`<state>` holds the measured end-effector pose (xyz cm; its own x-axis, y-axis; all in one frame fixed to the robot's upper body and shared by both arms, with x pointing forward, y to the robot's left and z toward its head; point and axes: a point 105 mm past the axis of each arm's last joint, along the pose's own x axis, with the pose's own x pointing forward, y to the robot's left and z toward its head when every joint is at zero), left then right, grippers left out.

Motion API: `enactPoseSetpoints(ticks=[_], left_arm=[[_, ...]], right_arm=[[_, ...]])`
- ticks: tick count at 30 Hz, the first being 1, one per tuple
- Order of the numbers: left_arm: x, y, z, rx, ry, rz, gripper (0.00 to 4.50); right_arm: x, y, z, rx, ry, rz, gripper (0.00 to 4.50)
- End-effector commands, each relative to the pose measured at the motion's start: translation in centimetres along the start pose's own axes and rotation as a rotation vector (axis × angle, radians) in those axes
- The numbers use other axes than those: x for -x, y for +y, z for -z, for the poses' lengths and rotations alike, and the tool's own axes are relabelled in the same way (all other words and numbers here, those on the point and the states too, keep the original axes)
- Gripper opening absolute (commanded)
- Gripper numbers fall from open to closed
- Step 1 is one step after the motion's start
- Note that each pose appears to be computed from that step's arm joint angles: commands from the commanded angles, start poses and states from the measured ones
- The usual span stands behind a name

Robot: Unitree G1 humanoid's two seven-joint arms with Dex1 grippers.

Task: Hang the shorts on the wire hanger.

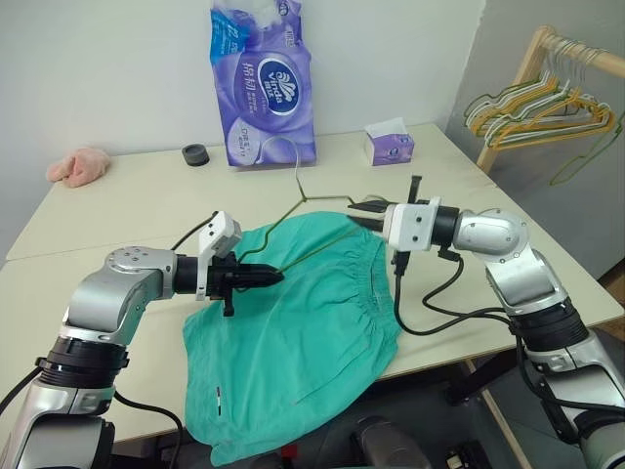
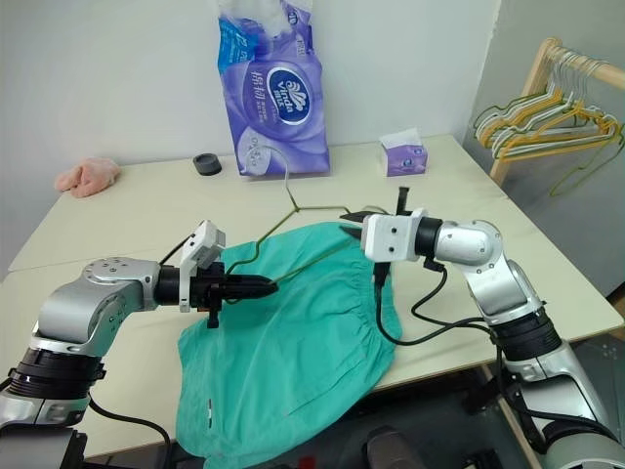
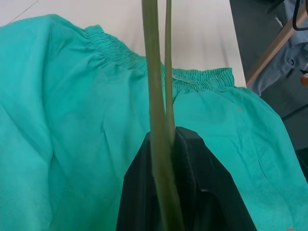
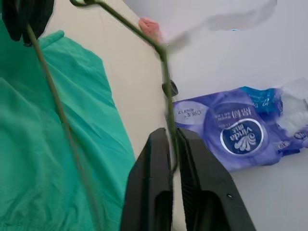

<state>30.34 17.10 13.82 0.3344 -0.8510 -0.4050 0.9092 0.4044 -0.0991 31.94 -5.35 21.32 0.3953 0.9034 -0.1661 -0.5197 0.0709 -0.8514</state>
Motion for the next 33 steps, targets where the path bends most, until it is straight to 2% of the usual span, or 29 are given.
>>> enactPoseSetpoints(ticks=[1, 6, 9, 14, 19, 27, 30, 33], left_arm=[[0.7, 0.1, -0.1, -0.045, 0.017, -0.030, 0.00], [0.8, -0.4, 0.4, -0.105, 0.070, -0.025, 0.00], [1.0, -1.0, 0.7, -0.192, 0.133, 0.003, 0.00], [0.9, -2.1, 0.0, -0.251, 0.150, 0.058, 0.00], [0.6, -3.1, -0.7, -0.308, 0.163, 0.108, 0.00], [0.3, -3.6, -0.9, -0.324, 0.165, 0.123, 0.00], [0.2, -3.8, -1.0, -0.328, 0.163, 0.128, 0.00], [0.2, -4.0, -0.9, -0.341, 0.164, 0.139, 0.00]], right_arm=[[1.6, 0.3, -0.7, -0.059, -0.002, -0.075, 1.75], [3.8, -1.6, 0.3, -0.260, 0.072, -0.036, 3.42], [4.3, -1.3, 1.1, -0.426, 0.134, -0.079, 4.48], [4.1, 0.8, 2.1, -0.540, 0.237, -0.216, 4.48], [2.3, 1.8, 3.5, -0.598, 0.292, -0.291, 4.48], [1.7, 3.6, 3.9, -0.652, 0.311, -0.444, 4.48], [1.5, 4.1, 3.9, -0.659, 0.318, -0.476, 3.91], [1.4, 4.5, 3.9, -0.667, 0.321, -0.497, 2.94]])
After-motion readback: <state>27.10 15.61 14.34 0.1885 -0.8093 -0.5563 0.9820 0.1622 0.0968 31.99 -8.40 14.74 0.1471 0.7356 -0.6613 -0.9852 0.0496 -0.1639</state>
